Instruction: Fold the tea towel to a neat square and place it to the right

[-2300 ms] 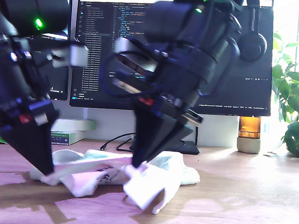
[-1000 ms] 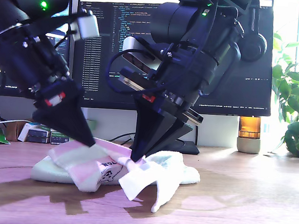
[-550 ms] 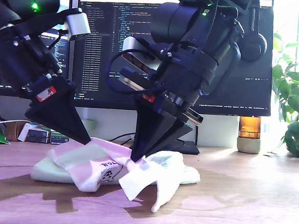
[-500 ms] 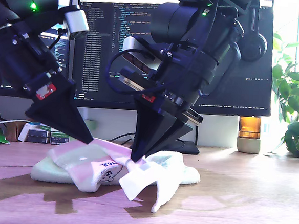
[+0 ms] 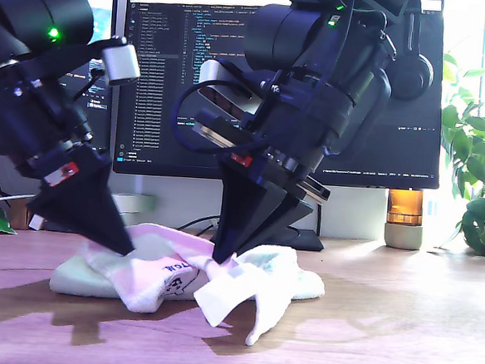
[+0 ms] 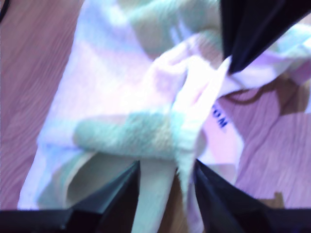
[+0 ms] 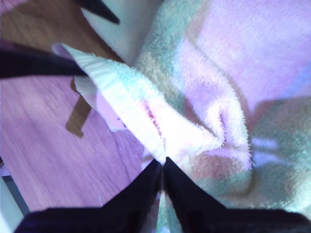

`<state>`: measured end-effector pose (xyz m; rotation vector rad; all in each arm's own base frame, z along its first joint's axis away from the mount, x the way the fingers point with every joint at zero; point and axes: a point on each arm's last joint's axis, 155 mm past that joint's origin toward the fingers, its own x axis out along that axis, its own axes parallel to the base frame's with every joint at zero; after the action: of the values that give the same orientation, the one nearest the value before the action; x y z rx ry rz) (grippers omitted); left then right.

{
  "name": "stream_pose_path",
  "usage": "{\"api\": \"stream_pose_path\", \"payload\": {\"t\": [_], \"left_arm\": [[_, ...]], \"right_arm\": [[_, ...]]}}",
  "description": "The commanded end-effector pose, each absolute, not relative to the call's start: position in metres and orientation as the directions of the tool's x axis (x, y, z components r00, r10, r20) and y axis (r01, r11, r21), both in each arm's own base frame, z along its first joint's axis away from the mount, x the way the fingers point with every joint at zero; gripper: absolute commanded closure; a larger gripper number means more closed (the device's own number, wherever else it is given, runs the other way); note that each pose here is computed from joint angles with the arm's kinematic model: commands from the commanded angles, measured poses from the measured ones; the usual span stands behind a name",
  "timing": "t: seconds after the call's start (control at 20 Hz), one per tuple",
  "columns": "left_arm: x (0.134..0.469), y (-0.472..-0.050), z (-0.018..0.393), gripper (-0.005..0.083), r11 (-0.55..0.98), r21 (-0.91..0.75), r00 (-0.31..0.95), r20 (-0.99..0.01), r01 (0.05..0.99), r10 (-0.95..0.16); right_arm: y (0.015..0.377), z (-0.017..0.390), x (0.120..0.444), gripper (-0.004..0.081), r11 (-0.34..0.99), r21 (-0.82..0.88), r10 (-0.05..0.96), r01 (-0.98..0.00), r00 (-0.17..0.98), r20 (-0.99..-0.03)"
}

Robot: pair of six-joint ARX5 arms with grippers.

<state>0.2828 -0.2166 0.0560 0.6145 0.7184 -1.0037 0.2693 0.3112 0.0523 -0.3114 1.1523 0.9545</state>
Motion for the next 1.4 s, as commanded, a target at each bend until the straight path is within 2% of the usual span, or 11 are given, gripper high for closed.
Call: {"api": "stream_pose_path", "payload": {"t": [0.0,0.15,0.2,0.25,0.3,0.35,0.6,0.95,1.2,1.35], "left_arm": [[0.277,-0.211,0.038,0.0468,0.405,0.103,0.317,-0.803,0.908,-0.506],[0.273,-0.211,0.029,0.0479,0.400,0.076,0.288,-0.816,0.914,-0.502],[0.273,-0.212,0.030,0.0520,0.397,0.074,0.286,-0.813,0.915,-0.507],[0.273,-0.212,0.030,0.0622,0.397,0.074,0.286,-0.813,0.915,-0.507],[0.271,-0.211,0.030,0.0760,0.397,0.070,0.282,-0.816,0.915,-0.505],[0.270,-0.211,0.030,0.0788,0.398,0.065,0.277,-0.818,0.915,-0.504],[0.271,-0.210,0.042,0.0794,0.445,0.030,0.274,-0.823,0.895,-0.497],[0.263,-0.209,0.099,0.0794,0.490,-0.011,0.271,-0.822,0.871,-0.500],[0.239,-0.207,0.127,0.0794,0.487,-0.108,0.183,-0.839,0.866,-0.512],[0.231,-0.202,0.132,0.0794,0.490,-0.131,0.151,-0.857,0.862,-0.493]], "right_arm": [[0.312,0.055,0.270,0.0783,0.583,0.251,0.486,-0.772,0.084,-0.870],[0.312,0.055,0.270,0.0783,0.583,0.251,0.485,-0.772,0.083,-0.870],[0.312,0.055,0.270,0.0783,0.583,0.251,0.486,-0.772,0.084,-0.870],[0.312,0.055,0.270,0.0783,0.583,0.251,0.486,-0.772,0.084,-0.870],[0.312,0.055,0.270,0.0783,0.583,0.251,0.486,-0.772,0.084,-0.870],[0.312,0.055,0.270,0.0783,0.583,0.251,0.486,-0.773,0.084,-0.870],[0.313,0.055,0.270,0.0783,0.583,0.251,0.487,-0.772,0.085,-0.869],[0.324,0.060,0.259,0.0783,0.567,0.336,0.537,-0.752,0.029,-0.843],[0.331,0.068,0.256,0.0783,0.567,0.380,0.567,-0.730,0.011,-0.824],[0.341,0.089,0.255,0.0783,0.533,0.405,0.607,-0.743,0.003,-0.795]]}}
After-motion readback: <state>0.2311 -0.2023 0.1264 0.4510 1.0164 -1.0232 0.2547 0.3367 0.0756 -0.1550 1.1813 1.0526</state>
